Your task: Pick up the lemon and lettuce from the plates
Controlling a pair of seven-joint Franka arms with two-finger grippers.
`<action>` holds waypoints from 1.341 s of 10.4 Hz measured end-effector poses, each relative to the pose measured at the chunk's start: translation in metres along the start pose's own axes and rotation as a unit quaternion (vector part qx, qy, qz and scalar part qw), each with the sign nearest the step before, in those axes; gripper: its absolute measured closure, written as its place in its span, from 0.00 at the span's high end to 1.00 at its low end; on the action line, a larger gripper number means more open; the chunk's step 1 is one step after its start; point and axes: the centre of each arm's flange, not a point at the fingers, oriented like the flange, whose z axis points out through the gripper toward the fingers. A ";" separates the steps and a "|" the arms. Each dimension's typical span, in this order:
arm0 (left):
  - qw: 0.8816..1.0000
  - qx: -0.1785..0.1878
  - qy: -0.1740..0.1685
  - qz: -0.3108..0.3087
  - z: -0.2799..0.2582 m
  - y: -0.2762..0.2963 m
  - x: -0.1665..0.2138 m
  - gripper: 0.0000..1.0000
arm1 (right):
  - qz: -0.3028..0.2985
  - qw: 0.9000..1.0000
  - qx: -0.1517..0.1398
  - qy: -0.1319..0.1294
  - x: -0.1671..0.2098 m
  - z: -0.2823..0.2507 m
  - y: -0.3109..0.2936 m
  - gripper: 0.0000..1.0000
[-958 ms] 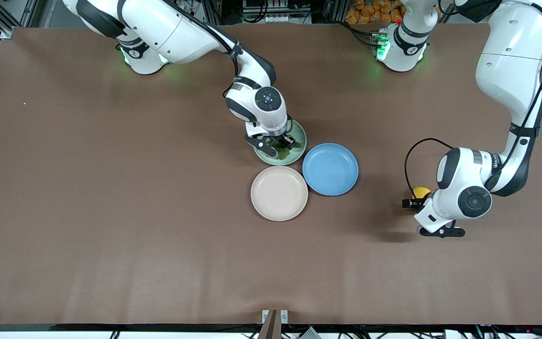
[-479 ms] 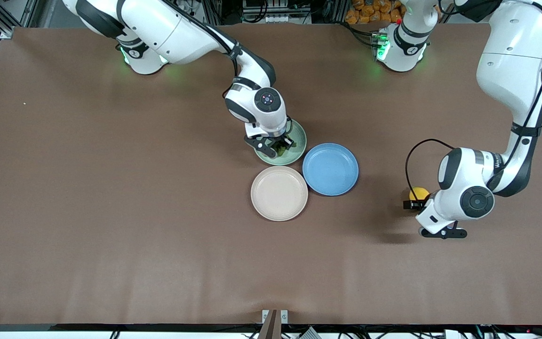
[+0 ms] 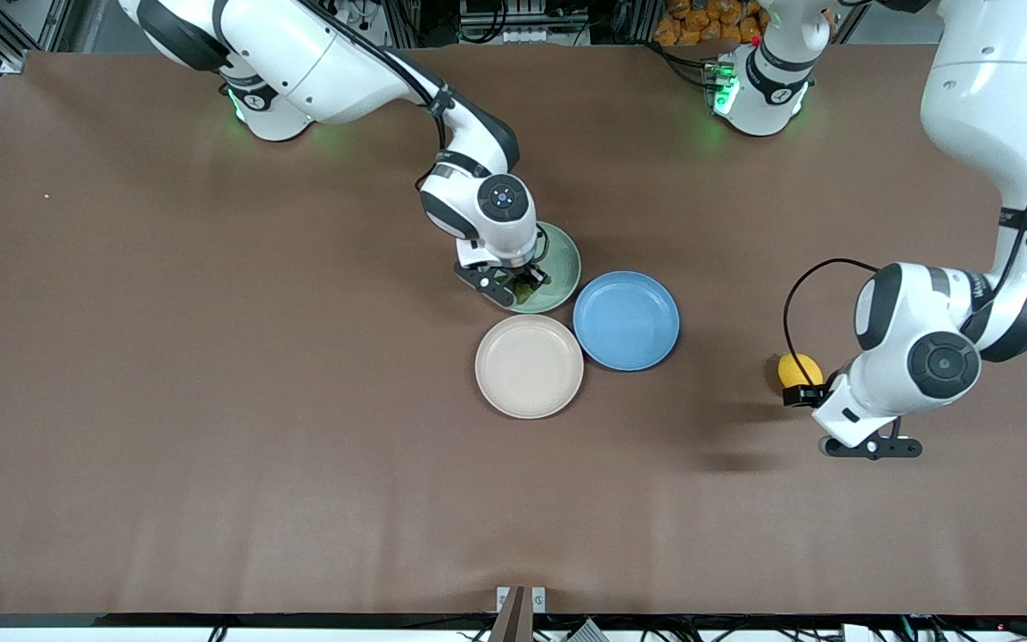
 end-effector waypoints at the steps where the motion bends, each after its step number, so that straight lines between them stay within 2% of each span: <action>1: 1.000 0.001 0.009 -0.001 -0.013 -0.001 0.000 1.00 | -0.001 1.000 -0.003 0.001 0.003 -0.001 0.000 0.12; 4: 1.000 0.007 0.027 -0.003 -0.059 -0.004 -0.006 1.00 | -0.003 1.000 -0.017 0.008 0.011 -0.017 -0.003 0.12; 6: 0.999 0.013 0.041 -0.006 -0.098 -0.007 -0.013 1.00 | -0.005 1.000 -0.010 0.004 0.015 -0.042 -0.006 0.12; 8: 0.998 0.012 0.054 -0.014 -0.142 -0.012 -0.021 1.00 | -0.009 1.000 -0.016 -0.002 0.025 -0.071 -0.002 0.12; 11: 0.998 -0.006 0.053 -0.022 -0.194 -0.007 -0.036 1.00 | -0.020 0.999 -0.033 -0.013 0.071 -0.118 0.016 0.12; 14: 0.997 -0.015 0.072 -0.006 -0.225 0.015 -0.044 1.00 | -0.044 0.998 -0.039 -0.007 0.140 -0.165 0.049 0.12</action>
